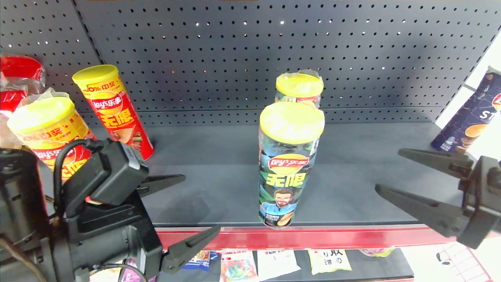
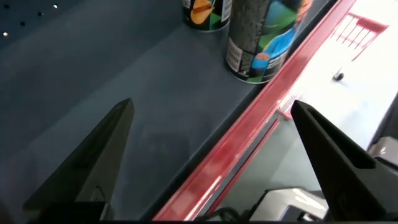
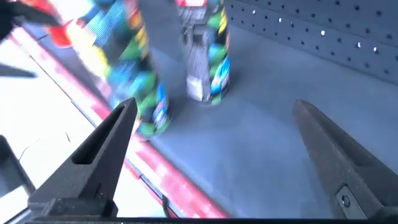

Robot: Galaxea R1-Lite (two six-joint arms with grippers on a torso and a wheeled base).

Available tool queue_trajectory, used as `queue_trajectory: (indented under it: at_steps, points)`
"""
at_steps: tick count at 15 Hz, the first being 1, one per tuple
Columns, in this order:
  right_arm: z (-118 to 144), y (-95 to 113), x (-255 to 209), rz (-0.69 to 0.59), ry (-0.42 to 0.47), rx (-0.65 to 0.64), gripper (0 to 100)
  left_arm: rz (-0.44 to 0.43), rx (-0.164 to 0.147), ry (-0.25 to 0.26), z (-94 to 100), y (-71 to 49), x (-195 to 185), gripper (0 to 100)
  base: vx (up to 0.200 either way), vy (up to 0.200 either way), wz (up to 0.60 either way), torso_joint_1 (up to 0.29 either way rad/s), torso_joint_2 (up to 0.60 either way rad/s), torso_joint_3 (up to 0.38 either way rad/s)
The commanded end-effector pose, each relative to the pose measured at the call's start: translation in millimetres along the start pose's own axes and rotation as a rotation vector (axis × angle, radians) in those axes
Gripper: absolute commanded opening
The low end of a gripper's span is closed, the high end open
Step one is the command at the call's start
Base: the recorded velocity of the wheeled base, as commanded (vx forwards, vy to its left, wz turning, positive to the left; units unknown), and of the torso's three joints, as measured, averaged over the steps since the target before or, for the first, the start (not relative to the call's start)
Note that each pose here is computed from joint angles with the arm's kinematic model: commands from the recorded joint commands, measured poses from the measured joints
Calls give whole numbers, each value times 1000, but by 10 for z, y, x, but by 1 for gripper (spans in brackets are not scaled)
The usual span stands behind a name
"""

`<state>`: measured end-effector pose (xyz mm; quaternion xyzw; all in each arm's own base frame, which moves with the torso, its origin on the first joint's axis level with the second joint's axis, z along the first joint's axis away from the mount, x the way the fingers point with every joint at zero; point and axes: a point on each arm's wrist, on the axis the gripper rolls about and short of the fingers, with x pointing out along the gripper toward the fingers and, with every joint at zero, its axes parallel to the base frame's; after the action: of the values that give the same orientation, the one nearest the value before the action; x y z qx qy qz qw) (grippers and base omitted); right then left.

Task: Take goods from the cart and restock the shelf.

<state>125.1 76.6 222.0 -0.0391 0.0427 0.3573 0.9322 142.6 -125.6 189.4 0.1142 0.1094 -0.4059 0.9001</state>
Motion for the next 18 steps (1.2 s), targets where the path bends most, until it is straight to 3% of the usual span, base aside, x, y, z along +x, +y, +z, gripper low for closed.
queue_trajectory:
  at_steps: [1,4,10,18]
  points:
    - [-66,72,-320,-6,-64,-14,100,-7,21,67,-35,26,266,100,0,0,0,0,0,0]
    - [-36,79,-401,-34,-97,-18,100,13,78,109,-24,65,522,100,0,0,0,0,0,0]
    - [53,48,-413,-62,-127,-24,100,8,128,131,22,114,877,100,0,0,0,0,0,0]
    - [126,33,-390,-66,-142,-7,100,5,138,160,-44,120,966,100,0,0,0,0,0,0]
